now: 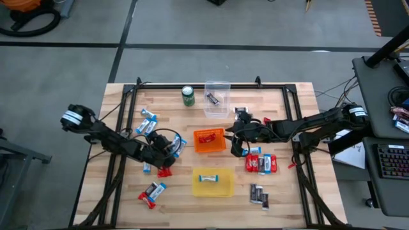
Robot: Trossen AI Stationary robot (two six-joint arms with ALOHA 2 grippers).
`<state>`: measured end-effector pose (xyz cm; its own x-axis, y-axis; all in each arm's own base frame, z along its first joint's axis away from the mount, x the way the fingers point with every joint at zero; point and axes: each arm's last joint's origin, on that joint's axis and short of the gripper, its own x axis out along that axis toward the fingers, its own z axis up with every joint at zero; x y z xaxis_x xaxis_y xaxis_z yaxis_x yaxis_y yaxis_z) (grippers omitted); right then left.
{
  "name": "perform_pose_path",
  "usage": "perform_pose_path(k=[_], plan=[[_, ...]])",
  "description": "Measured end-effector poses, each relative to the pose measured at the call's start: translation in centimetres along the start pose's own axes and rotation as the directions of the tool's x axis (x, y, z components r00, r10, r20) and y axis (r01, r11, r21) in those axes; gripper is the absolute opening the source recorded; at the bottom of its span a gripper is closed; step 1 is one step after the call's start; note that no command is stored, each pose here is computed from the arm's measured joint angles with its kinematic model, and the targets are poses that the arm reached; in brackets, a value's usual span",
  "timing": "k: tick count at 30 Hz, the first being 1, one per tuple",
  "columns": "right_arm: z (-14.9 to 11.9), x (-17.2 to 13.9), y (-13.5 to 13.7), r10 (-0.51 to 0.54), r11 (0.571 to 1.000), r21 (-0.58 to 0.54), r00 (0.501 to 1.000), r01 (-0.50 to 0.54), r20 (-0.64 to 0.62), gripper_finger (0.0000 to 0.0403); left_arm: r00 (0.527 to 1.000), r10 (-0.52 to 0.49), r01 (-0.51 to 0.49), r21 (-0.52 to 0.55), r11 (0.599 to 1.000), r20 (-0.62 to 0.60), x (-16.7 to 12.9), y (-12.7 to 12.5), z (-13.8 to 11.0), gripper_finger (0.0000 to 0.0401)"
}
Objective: Sort candy
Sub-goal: Put the white candy into the yellow bin
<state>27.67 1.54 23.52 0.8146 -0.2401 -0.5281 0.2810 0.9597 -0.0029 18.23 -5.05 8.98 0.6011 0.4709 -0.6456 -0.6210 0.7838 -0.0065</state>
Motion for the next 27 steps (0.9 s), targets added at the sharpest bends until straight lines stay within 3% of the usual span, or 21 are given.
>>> perform_pose_path(k=[3,8,18,27], plan=[[0.0,0.0,0.0,0.002,1.000,0.007,1.000,-0.002,0.000,0.0128,1.000,-0.013,0.013,-0.009,1.000,0.003,-0.2,0.0,0.2,0.0010],[0.0,0.0,0.0,0.001,1.000,0.007,1.000,-0.001,0.000,0.0123,0.996,-0.089,0.089,-0.009,0.996,0.012,-1.3,0.1,1.2,0.0005],[0.0,0.0,0.0,0.002,1.000,0.008,1.000,-0.002,0.000,0.0123,0.947,-0.242,0.231,0.075,0.970,0.210,-5.1,-0.5,6.2,0.0000],[0.0,-0.3,0.5,0.020,1.000,-0.001,1.000,-0.020,0.004,0.0123,0.874,-0.417,0.375,0.201,0.905,0.247,-6.9,-4.2,11.0,0.0000]])
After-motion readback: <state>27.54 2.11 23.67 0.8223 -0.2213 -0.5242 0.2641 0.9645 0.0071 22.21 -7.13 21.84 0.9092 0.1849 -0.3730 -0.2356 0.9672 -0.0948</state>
